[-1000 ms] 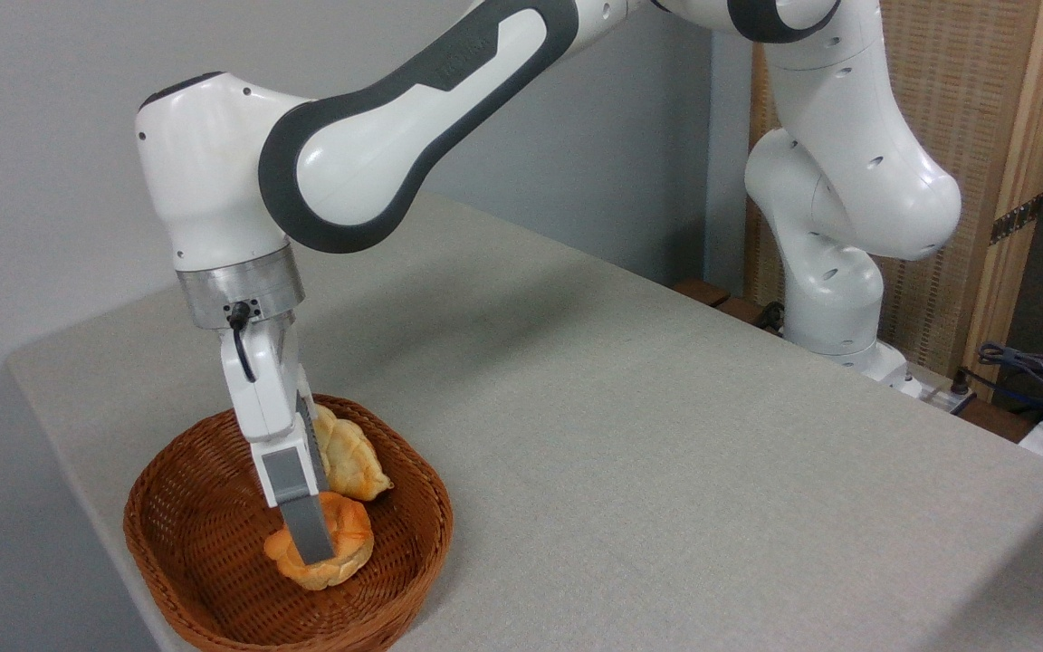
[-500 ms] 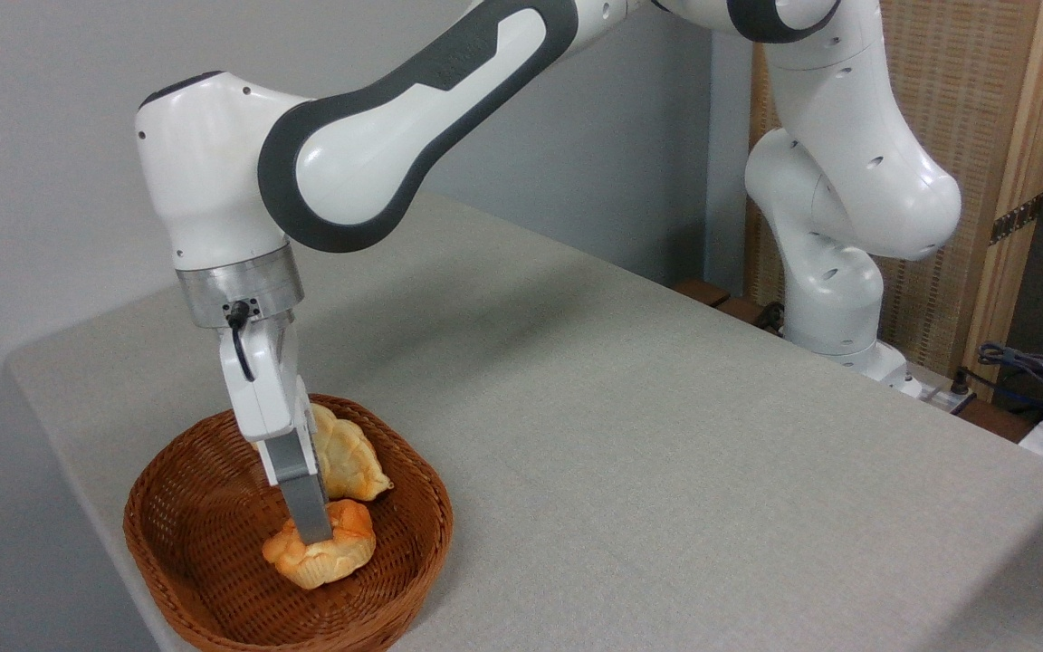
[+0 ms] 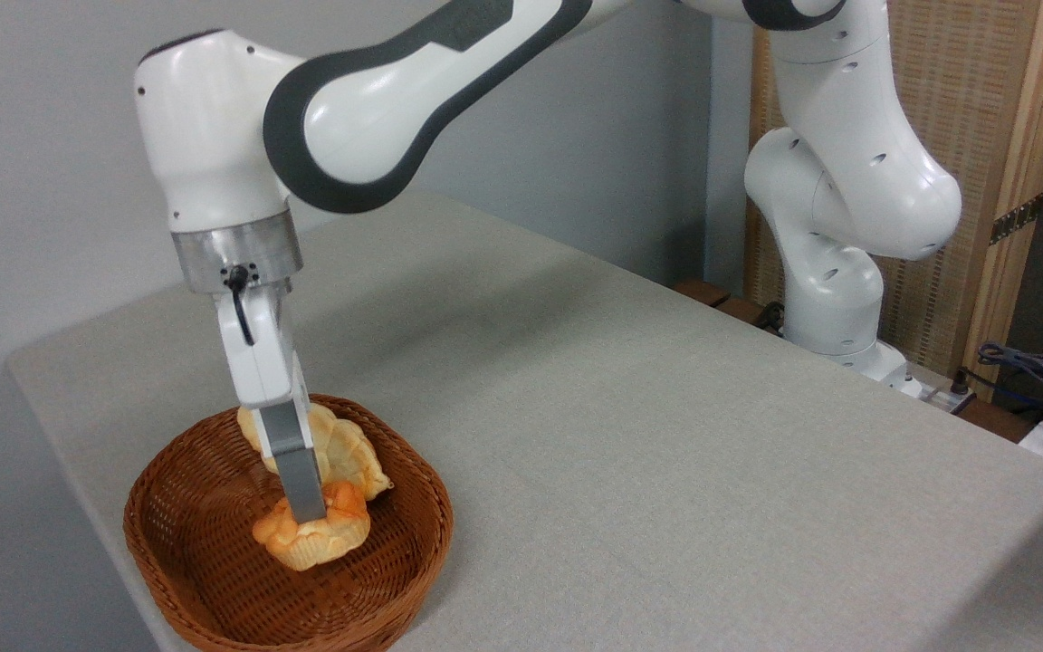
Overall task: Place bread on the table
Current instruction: 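Lift the orange bun out of the basket and carry it beside the basket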
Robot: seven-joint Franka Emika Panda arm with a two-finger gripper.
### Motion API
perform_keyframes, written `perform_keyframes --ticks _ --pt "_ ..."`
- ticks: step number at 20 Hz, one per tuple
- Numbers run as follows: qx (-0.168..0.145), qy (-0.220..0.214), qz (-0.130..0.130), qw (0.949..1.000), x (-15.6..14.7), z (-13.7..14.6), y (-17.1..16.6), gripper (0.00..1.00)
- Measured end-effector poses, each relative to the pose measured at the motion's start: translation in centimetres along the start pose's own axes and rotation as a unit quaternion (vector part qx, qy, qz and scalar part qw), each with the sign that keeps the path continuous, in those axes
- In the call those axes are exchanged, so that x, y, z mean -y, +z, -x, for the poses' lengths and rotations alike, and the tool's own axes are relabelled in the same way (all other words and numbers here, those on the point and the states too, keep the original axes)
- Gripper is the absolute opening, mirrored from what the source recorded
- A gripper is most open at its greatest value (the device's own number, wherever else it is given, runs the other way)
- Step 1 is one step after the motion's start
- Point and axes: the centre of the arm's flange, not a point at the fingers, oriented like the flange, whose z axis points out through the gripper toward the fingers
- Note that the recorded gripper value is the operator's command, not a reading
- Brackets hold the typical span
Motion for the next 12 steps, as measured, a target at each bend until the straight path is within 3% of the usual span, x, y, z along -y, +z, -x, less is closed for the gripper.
perform_keyframes --ticks 4,8,11,12 --pt "-0.022 -0.043 0.024 0.9985 0.5 3.0 -2.8 0.11" --pt "-0.053 -0.108 0.076 0.9898 1.0 8.7 -6.2 0.17" --pt "-0.054 -0.127 0.117 0.9834 0.3 10.8 -7.0 0.3" --pt "-0.049 -0.127 0.128 0.9823 -0.1 11.0 -6.8 0.4"
